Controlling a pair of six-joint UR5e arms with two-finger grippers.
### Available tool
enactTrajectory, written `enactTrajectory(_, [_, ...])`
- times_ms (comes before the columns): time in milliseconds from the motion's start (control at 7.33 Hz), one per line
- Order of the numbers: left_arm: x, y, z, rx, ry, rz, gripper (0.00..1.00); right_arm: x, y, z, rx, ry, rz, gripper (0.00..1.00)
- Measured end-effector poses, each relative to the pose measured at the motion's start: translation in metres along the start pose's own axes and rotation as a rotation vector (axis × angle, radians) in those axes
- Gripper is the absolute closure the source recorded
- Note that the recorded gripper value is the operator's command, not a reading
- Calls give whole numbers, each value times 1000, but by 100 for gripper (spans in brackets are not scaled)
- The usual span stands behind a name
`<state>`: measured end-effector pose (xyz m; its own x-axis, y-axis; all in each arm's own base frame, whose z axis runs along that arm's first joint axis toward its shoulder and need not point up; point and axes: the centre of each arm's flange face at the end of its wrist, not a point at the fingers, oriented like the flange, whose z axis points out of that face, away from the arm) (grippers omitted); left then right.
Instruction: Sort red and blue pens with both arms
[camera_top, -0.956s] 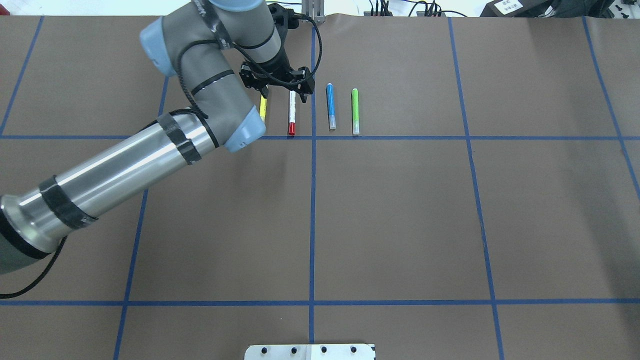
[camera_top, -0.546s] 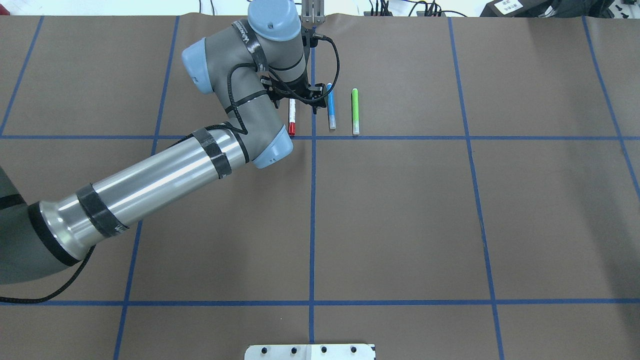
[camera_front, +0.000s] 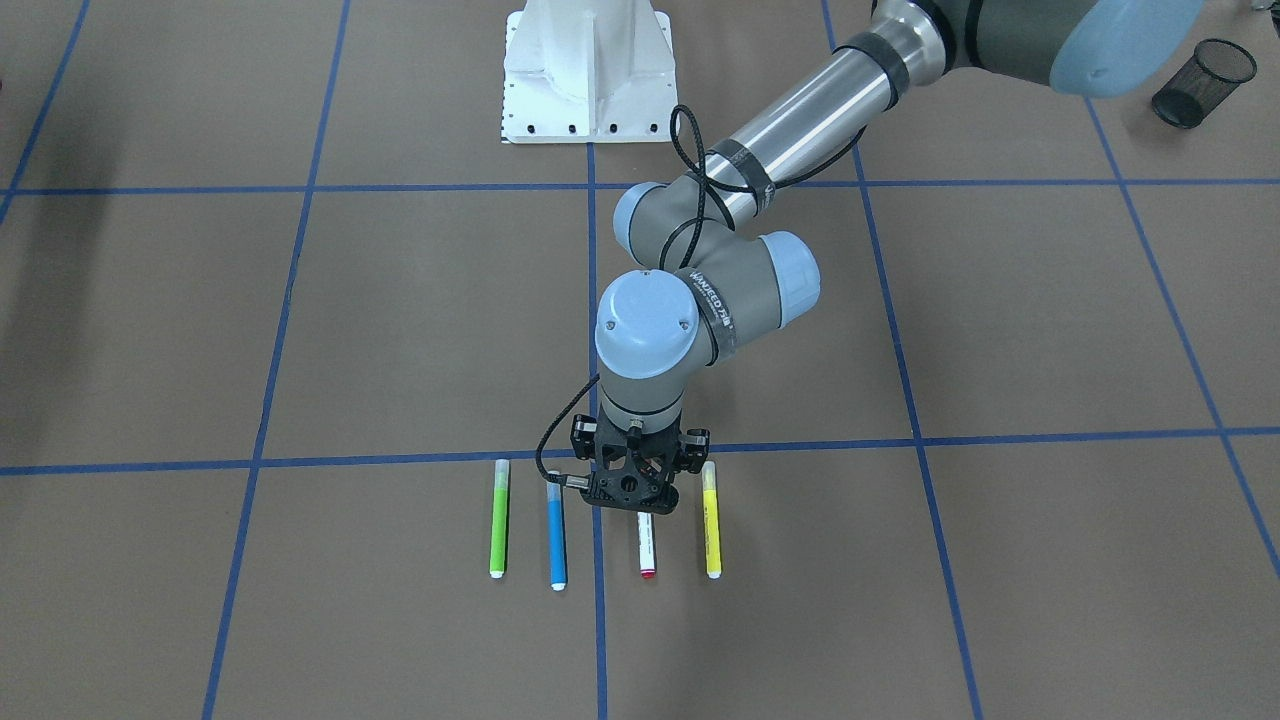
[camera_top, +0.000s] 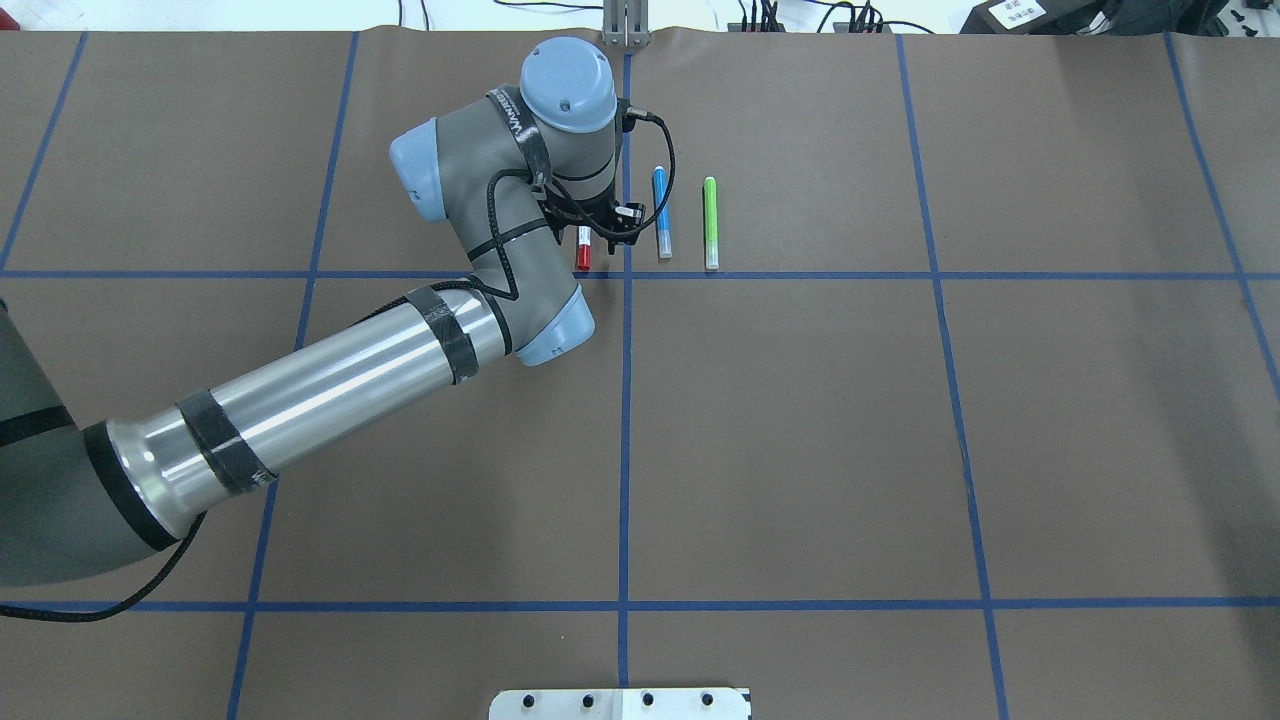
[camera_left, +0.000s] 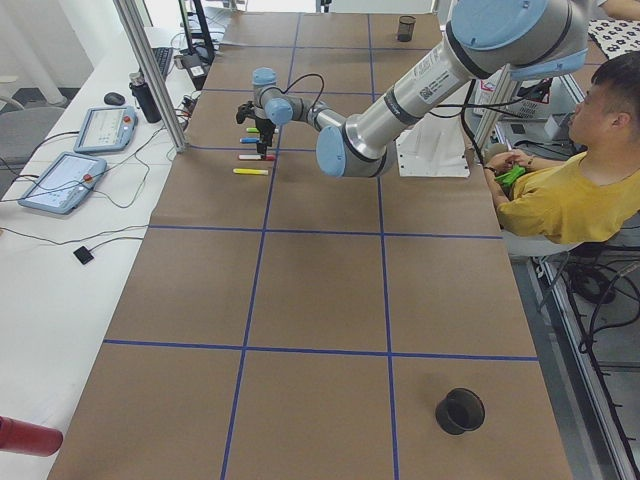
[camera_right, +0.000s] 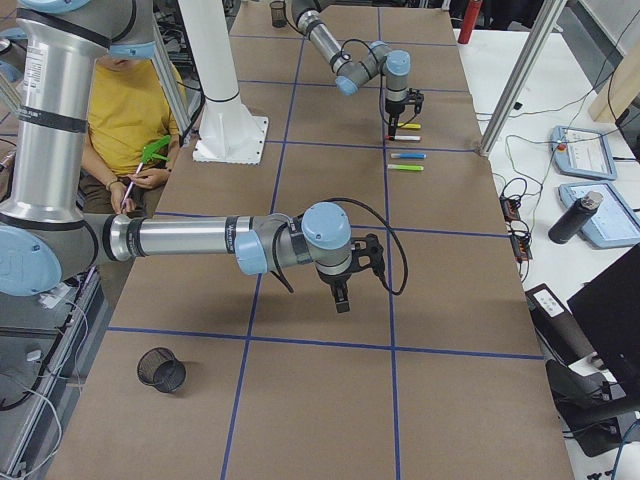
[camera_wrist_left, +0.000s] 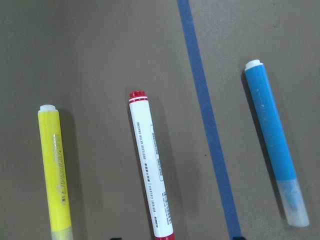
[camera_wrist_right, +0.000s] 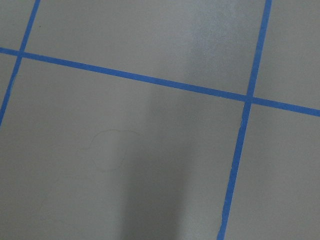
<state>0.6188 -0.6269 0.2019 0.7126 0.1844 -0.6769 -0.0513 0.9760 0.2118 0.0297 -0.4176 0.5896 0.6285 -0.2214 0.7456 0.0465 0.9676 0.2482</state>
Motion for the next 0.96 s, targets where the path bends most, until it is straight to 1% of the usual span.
enactTrajectory(273, [7,8,8,-3,-6,10,51,0,0,0,0,0,0,0])
enactTrajectory(819, [10,12,10,-5,-8,14,65,0,0,0,0,-1,0,0])
enactTrajectory(956, [10,12,10,-4,-7,14,70,0,0,0,0,-1,0,0])
